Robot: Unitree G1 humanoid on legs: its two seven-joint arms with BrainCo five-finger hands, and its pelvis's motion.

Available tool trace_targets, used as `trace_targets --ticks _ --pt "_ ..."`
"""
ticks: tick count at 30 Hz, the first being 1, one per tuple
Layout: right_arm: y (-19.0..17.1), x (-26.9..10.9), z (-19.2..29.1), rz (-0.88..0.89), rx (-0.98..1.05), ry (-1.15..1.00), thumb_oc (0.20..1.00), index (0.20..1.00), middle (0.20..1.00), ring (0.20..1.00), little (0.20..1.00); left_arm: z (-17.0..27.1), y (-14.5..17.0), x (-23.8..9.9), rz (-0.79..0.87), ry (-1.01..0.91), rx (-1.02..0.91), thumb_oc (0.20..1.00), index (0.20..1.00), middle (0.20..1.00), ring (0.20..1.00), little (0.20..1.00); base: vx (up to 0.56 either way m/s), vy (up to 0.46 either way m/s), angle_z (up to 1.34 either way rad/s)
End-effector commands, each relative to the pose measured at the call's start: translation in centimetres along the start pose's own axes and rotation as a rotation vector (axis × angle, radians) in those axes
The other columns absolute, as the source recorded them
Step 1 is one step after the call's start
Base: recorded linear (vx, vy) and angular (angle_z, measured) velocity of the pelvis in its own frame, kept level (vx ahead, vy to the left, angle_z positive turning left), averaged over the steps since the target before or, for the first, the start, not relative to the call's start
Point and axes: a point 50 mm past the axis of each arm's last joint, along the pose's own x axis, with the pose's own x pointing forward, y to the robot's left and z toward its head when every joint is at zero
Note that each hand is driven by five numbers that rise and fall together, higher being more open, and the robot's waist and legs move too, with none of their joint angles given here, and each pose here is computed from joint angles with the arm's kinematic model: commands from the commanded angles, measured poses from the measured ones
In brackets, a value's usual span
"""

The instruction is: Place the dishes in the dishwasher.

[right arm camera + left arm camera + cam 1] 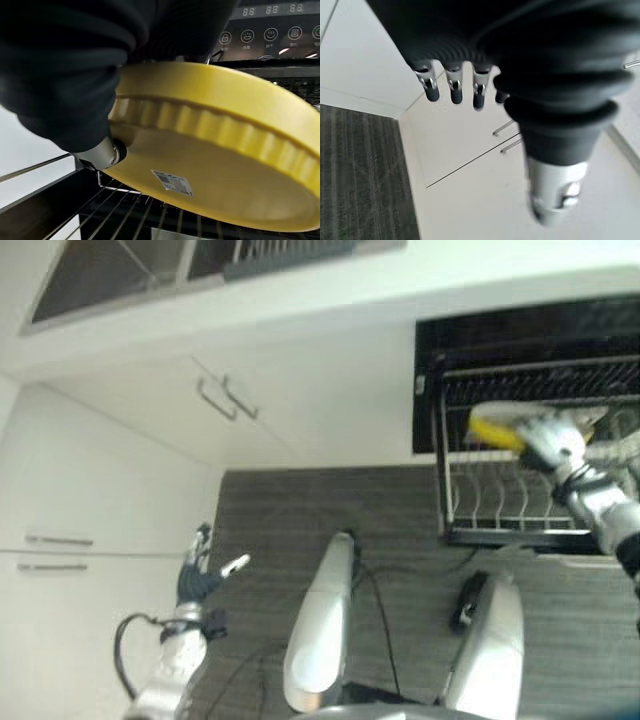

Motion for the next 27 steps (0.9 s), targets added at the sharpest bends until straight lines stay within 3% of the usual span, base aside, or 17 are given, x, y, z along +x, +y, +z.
trace_targets --ticks 1,6,7,8,13,19,22,27 --pt "-0.1 0.4 -0.8 0.028 0.011 0.070 0.200 0.200 0.200 0.200 0.200 1.8 3.6 1.1 0.124 -0.100 -0.012 1.000 1.000 1.000 1.000 1.000 -0.14 -0.024 -0.22" --pt "-1.0 1.7 -1.9 0.067 0.044 0.147 0.200 0.200 0.200 0.200 0.200 2.5 3.5 1.8 0.107 -0.142 -0.025 1.000 1.000 1.000 1.000 1.000 -0.08 -0.044 -0.03" --pt "-0.9 1.9 -1.7 0.097 0.083 0.158 0.912 0.912 0.912 0.912 0.912 2.6 3.4 1.9 0.105 -0.152 -0.027 1.000 1.000 1.000 1.000 1.000 -0.02 -0.025 -0.05" --pt "-0.7 2.0 -1.4 0.113 0.111 0.157 1.000 1.000 1.000 1.000 1.000 2.7 3.2 1.9 0.102 -0.160 -0.028 1.000 1.000 1.000 1.000 1.000 -0.01 -0.024 0.26" --pt "1.3 1.1 -0.9 0.269 0.250 0.233 1.000 1.000 1.000 1.000 1.000 3.3 2.6 2.4 0.075 -0.170 -0.020 1.000 1.000 1.000 1.000 1.000 0.02 -0.013 0.01" --pt "2.4 0.1 -1.0 0.313 0.433 0.330 1.000 1.000 1.000 1.000 1.000 3.4 2.4 2.4 0.062 -0.178 -0.009 1.000 1.000 1.000 1.000 1.000 0.03 0.001 0.04" --pt "3.3 -0.6 -0.7 0.402 0.631 0.414 1.000 1.000 1.000 1.000 1.000 3.8 2.5 2.5 0.061 -0.177 -0.008 1.000 1.000 1.000 1.000 1.000 0.03 0.028 -0.07" --pt "3.3 -0.8 -0.2 0.381 0.956 0.488 1.000 1.000 1.000 1.000 1.000 4.1 2.6 2.4 0.060 -0.167 -0.005 1.000 1.000 1.000 1.000 1.000 0.03 0.026 -0.03"
